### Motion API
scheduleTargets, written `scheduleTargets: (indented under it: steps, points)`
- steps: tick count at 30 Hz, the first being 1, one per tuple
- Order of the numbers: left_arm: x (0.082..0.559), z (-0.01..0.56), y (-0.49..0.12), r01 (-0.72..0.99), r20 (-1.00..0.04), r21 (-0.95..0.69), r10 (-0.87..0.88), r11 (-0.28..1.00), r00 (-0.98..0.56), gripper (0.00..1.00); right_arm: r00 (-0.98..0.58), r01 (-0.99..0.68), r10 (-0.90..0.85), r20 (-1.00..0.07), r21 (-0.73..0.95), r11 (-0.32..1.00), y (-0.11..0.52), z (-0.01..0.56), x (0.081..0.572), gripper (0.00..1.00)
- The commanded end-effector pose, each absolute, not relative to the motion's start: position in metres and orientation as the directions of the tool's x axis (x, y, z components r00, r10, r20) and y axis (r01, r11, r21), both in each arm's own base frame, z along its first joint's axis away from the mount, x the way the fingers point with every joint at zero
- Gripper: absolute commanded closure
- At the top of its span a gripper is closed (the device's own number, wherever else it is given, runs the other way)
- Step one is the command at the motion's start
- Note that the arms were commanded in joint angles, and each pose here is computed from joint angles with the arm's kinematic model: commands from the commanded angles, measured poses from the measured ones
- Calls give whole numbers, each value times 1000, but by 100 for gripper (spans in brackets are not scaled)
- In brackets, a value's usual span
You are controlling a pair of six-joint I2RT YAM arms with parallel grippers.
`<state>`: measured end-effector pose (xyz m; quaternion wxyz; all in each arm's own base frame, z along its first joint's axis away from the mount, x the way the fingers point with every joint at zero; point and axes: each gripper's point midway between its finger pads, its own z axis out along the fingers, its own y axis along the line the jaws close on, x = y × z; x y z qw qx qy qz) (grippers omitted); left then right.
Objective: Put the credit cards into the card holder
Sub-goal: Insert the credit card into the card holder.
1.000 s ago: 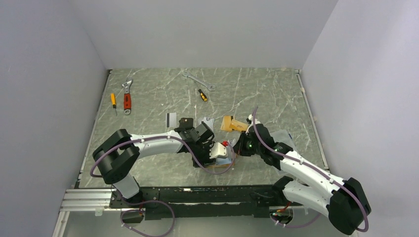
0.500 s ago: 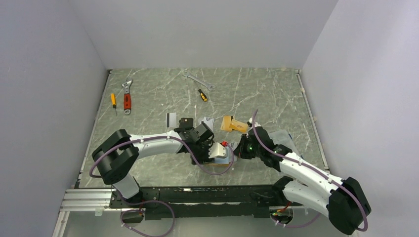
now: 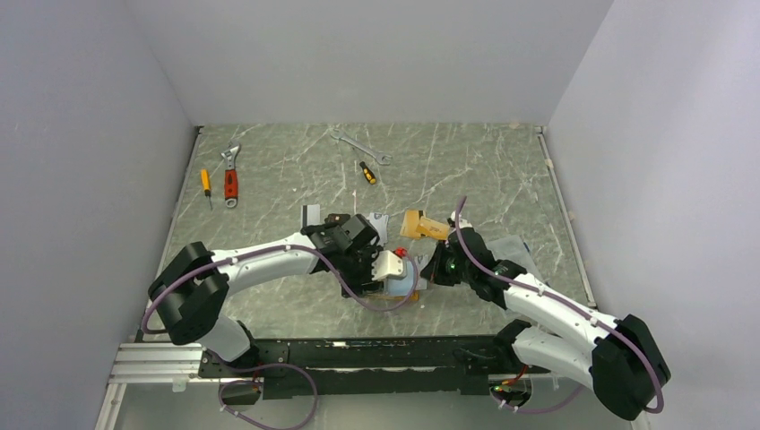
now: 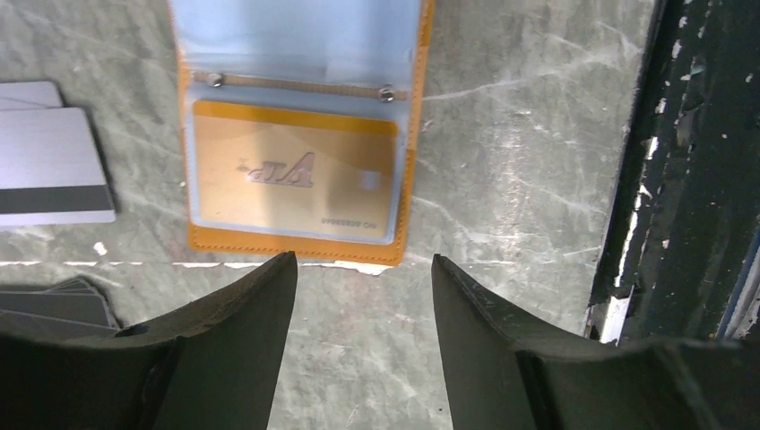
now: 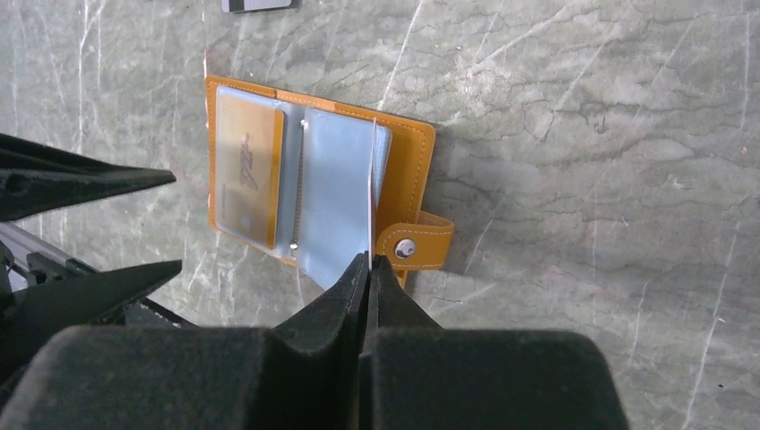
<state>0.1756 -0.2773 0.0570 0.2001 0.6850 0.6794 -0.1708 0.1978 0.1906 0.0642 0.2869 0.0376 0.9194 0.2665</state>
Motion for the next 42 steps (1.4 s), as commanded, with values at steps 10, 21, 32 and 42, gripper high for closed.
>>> scheduleTargets:
  steps: [10, 21, 32, 42]
  points:
    - [235, 63, -263, 989, -553, 72, 830, 126, -65, 43, -760, -100, 295, -579, 552, 828, 197, 106, 219, 100]
    - [232, 40, -257, 990, -538, 73, 841, 124, -65, 45, -783, -105, 272, -559, 550, 829, 206, 92, 221, 100]
    - [230, 37, -260, 990, -527, 68, 847, 122, -68, 48, -778, -102, 257, -573, 518, 849, 195, 90, 215, 100]
    - [228, 33, -259, 991, -512, 73, 857, 111, -59, 49, -782, -97, 243, -574, 497, 862, 192, 86, 216, 100]
